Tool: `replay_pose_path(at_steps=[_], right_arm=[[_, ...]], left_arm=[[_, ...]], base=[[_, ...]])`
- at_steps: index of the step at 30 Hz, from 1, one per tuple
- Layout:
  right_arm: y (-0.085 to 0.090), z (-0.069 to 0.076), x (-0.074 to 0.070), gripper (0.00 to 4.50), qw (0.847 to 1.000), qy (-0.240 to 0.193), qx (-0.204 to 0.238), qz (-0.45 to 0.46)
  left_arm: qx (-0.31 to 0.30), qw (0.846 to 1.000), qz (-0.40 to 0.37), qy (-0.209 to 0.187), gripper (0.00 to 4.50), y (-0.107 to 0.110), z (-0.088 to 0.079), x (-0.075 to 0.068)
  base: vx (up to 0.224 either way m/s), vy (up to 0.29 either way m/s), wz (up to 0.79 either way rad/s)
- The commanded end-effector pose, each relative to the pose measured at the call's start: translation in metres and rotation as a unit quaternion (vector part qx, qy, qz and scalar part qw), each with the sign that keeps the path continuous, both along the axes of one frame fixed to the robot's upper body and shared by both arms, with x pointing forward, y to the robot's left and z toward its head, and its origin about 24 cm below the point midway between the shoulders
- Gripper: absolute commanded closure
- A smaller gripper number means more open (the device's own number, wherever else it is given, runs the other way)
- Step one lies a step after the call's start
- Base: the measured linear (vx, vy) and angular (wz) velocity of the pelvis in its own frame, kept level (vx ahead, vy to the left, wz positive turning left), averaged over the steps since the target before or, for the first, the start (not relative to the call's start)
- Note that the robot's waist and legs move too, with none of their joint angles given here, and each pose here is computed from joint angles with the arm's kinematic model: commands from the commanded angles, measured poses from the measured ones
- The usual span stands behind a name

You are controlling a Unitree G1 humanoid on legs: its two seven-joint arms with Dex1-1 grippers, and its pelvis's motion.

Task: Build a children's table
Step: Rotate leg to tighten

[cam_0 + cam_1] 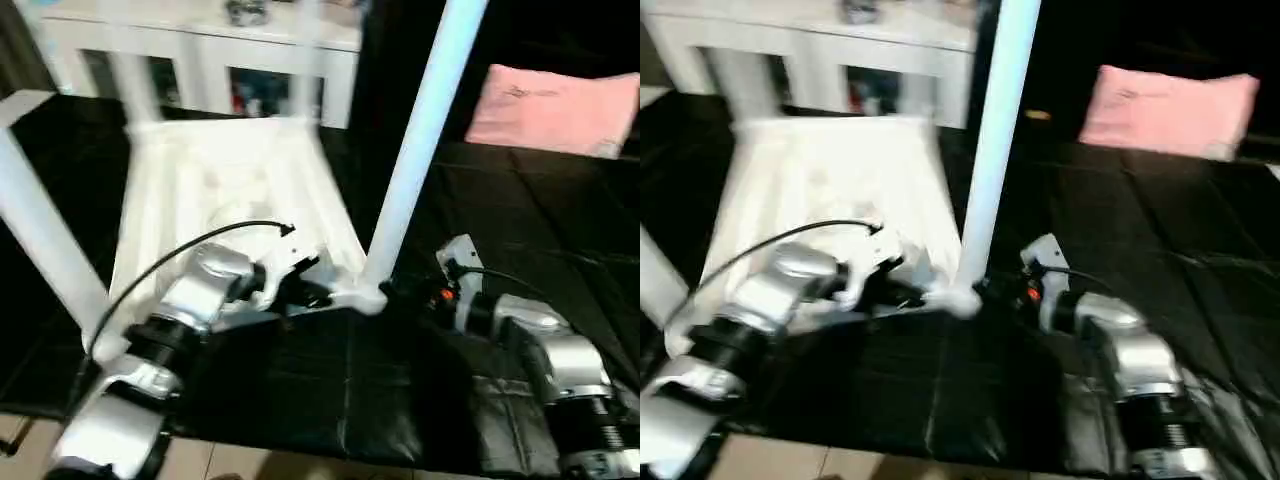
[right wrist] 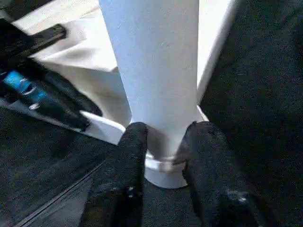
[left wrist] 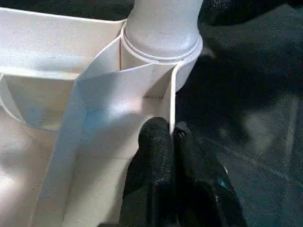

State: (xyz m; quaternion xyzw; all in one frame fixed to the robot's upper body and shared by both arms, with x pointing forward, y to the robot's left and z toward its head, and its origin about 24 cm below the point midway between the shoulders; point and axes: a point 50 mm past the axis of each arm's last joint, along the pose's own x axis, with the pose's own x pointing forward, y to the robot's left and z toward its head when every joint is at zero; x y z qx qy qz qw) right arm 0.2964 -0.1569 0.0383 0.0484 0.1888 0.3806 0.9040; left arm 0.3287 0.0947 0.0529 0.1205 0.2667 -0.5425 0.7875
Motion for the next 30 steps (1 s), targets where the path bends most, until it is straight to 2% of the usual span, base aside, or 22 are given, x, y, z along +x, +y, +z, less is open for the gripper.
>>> replay_pose_path(at_steps=[1,4,5,6,10,14,22,26,30], right_arm=[[0.05,0.001,0.001,3.46,0.999,0.012,0.022,0.034],[0.056,0.002,0.003,3.64,0.999,0.012,0.022,0.02],[0.069,0.004,0.008,3.83,0.999,0.016,0.023,-0.019],[0.073,0.005,0.01,3.83,0.999,0.017,0.023,-0.035],[0.078,0.006,0.013,4.16,0.998,0.02,0.028,-0.059],[0.075,0.004,0.014,4.16,0.997,0.027,0.019,-0.076],[0.052,0.005,0.01,3.42,0.998,0.004,-0.007,-0.057],[0.036,0.005,0.005,3.05,0.999,-0.011,-0.033,-0.031],[0.026,0.009,0.0,2.73,0.999,-0.017,-0.033,0.007]], left_arm=[[-0.062,0.998,-0.017,-0.02,4.5,-0.046,0.017,-0.002],[-0.067,0.998,-0.002,-0.02,4.5,-0.049,0.018,0.0],[-0.074,0.996,0.034,-0.026,4.5,-0.057,0.02,0.003],[-0.077,0.996,0.048,-0.027,4.5,-0.06,0.021,0.004],[-0.081,0.995,0.058,-0.027,4.5,-0.063,0.022,0.004],[-0.072,0.995,0.066,-0.034,4.5,-0.06,0.023,0.006],[-0.047,0.996,0.063,-0.041,4.5,-0.038,0.018,0.006],[-0.028,0.997,0.056,-0.04,4.5,-0.021,0.012,0.005],[-0.013,0.998,0.048,-0.041,4.5,-0.01,0.011,0.004]], base=[[0.0,0.0,0.0],[0.0,0.0,0.0],[0.0,0.0,0.0],[0.0,0.0,0.0],[0.0,0.0,0.0],[0.0,0.0,0.0],[0.0,0.0,0.0],[0.0,0.0,0.0],[0.0,0.0,0.0]])
